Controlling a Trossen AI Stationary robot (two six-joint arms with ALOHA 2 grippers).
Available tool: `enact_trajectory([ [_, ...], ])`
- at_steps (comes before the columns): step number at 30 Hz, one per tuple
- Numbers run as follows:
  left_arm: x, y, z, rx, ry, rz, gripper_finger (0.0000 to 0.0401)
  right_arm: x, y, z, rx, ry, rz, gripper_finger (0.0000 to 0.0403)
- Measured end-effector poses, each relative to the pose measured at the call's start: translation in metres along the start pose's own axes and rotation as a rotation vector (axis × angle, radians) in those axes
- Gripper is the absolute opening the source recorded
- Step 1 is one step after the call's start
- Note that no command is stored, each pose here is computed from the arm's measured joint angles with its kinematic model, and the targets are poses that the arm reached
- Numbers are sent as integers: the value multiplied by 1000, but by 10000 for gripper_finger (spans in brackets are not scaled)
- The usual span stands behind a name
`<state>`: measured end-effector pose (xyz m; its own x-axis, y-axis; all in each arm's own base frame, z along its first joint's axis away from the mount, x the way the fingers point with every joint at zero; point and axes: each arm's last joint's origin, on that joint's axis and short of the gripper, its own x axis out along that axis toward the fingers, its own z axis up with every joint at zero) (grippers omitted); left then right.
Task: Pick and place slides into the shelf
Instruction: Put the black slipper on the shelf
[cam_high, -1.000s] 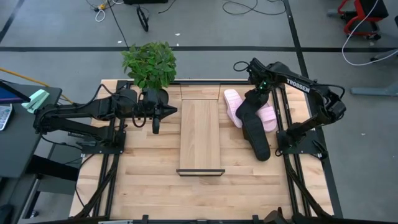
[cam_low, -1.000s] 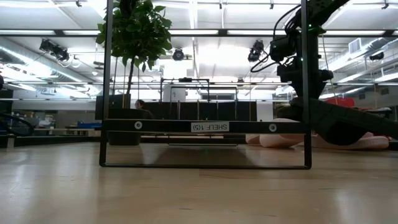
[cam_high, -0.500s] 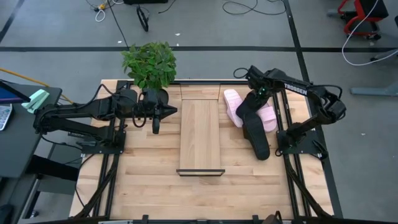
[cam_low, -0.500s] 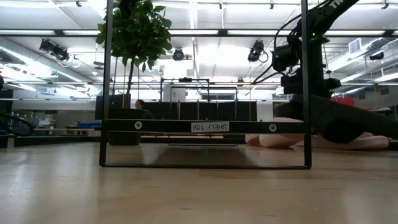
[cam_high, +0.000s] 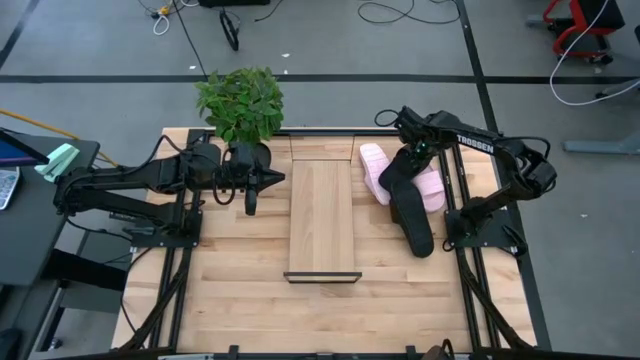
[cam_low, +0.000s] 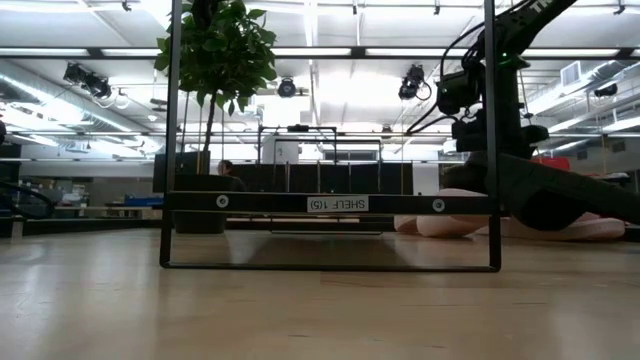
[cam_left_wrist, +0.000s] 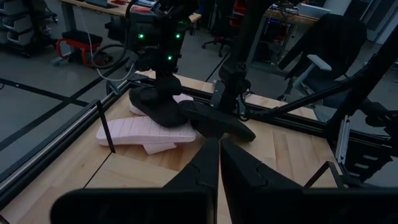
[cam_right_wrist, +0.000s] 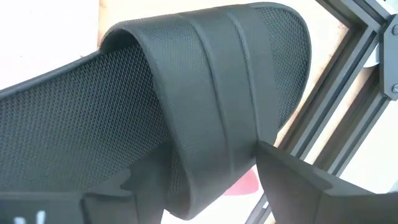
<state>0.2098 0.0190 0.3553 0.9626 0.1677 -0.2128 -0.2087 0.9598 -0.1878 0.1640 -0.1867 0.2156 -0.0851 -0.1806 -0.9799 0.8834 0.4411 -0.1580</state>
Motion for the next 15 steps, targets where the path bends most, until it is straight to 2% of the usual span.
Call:
enact_trajectory([
  [9, 0, 0, 0, 0, 1, 0, 31, 0, 0, 1, 2, -7, 9, 200],
  [15, 0, 0, 0, 1, 2, 0, 24, 0, 4, -1, 6, 38, 146, 173],
])
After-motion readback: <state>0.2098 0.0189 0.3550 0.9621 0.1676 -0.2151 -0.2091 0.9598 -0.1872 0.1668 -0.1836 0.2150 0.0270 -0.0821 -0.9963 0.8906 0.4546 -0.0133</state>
